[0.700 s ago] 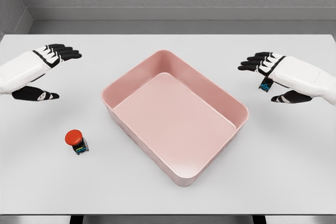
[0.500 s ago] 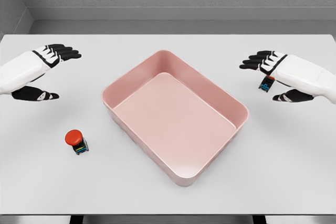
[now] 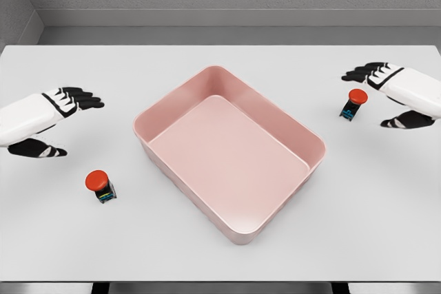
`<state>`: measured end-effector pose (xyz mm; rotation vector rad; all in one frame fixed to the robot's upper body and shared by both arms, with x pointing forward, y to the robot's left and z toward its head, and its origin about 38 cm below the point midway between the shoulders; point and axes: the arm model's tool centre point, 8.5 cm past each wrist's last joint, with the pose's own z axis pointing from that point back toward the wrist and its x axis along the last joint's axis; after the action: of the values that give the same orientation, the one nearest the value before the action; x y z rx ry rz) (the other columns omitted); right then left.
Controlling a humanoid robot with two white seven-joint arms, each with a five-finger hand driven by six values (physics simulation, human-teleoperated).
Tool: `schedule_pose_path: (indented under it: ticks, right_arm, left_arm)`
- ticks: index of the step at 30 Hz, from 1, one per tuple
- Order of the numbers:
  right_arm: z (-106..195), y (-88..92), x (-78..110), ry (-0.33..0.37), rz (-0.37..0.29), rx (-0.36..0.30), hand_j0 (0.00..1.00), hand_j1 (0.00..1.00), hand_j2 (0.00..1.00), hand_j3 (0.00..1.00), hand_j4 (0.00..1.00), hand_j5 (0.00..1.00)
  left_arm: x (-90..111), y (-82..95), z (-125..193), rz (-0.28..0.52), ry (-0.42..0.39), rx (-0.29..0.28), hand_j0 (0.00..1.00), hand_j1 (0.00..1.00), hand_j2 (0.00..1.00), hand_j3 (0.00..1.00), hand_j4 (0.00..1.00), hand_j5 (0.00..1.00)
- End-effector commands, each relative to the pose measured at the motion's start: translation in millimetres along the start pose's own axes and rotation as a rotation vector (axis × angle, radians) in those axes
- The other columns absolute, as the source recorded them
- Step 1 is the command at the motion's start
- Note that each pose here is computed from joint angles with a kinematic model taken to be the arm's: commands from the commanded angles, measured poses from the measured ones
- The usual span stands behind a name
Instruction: Put the industrial switch in the basket with both arms
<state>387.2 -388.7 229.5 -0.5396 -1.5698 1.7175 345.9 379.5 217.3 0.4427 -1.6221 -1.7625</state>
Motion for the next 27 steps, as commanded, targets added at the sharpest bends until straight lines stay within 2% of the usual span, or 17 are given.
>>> schedule_pose_path:
  ticks: [1, 3, 4, 8, 12, 13, 15, 17, 18, 19, 24, 27]
  right_arm:
    - [7, 8.6, -15.8, 0.047, -0.038, 0.012, 1.0, 1.0, 1.0, 1.0, 1.0, 1.0]
    - [12, 12.1, -23.5, 0.072, -0.046, 0.027, 1.0, 1.0, 1.0, 1.0, 1.0, 1.0]
    - [16, 7.4, -25.7, 0.08, -0.031, 0.036, 1.0, 1.0, 1.0, 1.0, 1.0, 1.0]
    - [15, 5.7, -25.5, 0.089, 0.014, 0.061, 1.0, 1.0, 1.0, 1.0, 1.0, 1.0]
    - [16, 4.3, -26.1, 0.086, 0.003, 0.055, 1.0, 1.0, 1.0, 1.0, 1.0, 1.0]
    - [23, 2.2, -28.5, 0.097, 0.015, 0.071, 1.0, 1.0, 1.0, 1.0, 1.0, 1.0]
    - [21, 10.5, -28.1, 0.099, 0.006, 0.084, 1.0, 1.0, 1.0, 1.0, 1.0, 1.0]
    - [14, 10.0, -24.8, 0.083, 0.022, 0.096, 1.0, 1.0, 1.0, 1.0, 1.0, 1.0]
    - [11, 6.2, -24.6, 0.089, 0.067, 0.115, 1.0, 1.0, 1.0, 1.0, 1.0, 1.0]
    - [9, 3.7, -25.1, 0.091, 0.079, 0.115, 1.0, 1.0, 1.0, 1.0, 1.0, 1.0]
    - [-9, -1.1, -17.6, 0.05, 0.094, 0.115, 1.0, 1.0, 1.0, 1.0, 1.0, 1.0]
    - [-14, 5.8, -12.8, 0.028, 0.083, 0.128, 1.0, 1.0, 1.0, 1.0, 1.0, 1.0]
  left_arm:
    - [1, 6.1, 3, -0.015, -0.002, -0.011, 1.0, 1.0, 1.0, 1.0, 1.0, 1.0]
    - [0, 2.0, 7, -0.012, 0.004, -0.034, 1.0, 1.0, 1.0, 1.0, 1.0, 1.0]
    - [0, -2.2, 10, -0.006, 0.009, -0.05, 1.0, 1.0, 1.0, 1.0, 1.0, 1.0]
    - [0, -9.7, 14, -0.005, 0.014, -0.091, 1.0, 1.0, 1.0, 1.0, 1.0, 1.0]
    - [8, -15.3, 12, -0.016, -0.006, -0.122, 1.0, 1.0, 1.0, 1.0, 1.0, 1.0]
    - [12, -17.6, 11, -0.024, -0.016, -0.131, 1.0, 1.0, 1.0, 1.0, 1.0, 1.0]
    - [14, -21.7, 12, -0.028, -0.018, -0.144, 1.0, 1.0, 1.0, 1.0, 1.0, 1.0]
    - [17, -24.7, 10, -0.031, -0.027, -0.153, 1.0, 1.0, 1.0, 1.0, 1.0, 1.0]
    - [17, -25.4, 10, -0.036, -0.029, -0.157, 1.0, 1.0, 1.0, 1.0, 1.0, 1.0]
    - [17, -26.2, 9, -0.035, -0.029, -0.158, 1.0, 1.0, 1.0, 1.0, 1.0, 1.0]
    - [22, -28.0, 7, -0.052, -0.041, -0.167, 1.0, 1.0, 1.0, 1.0, 1.0, 1.0]
    - [22, -31.8, 6, -0.058, -0.042, -0.174, 1.0, 1.0, 1.0, 1.0, 1.0, 1.0]
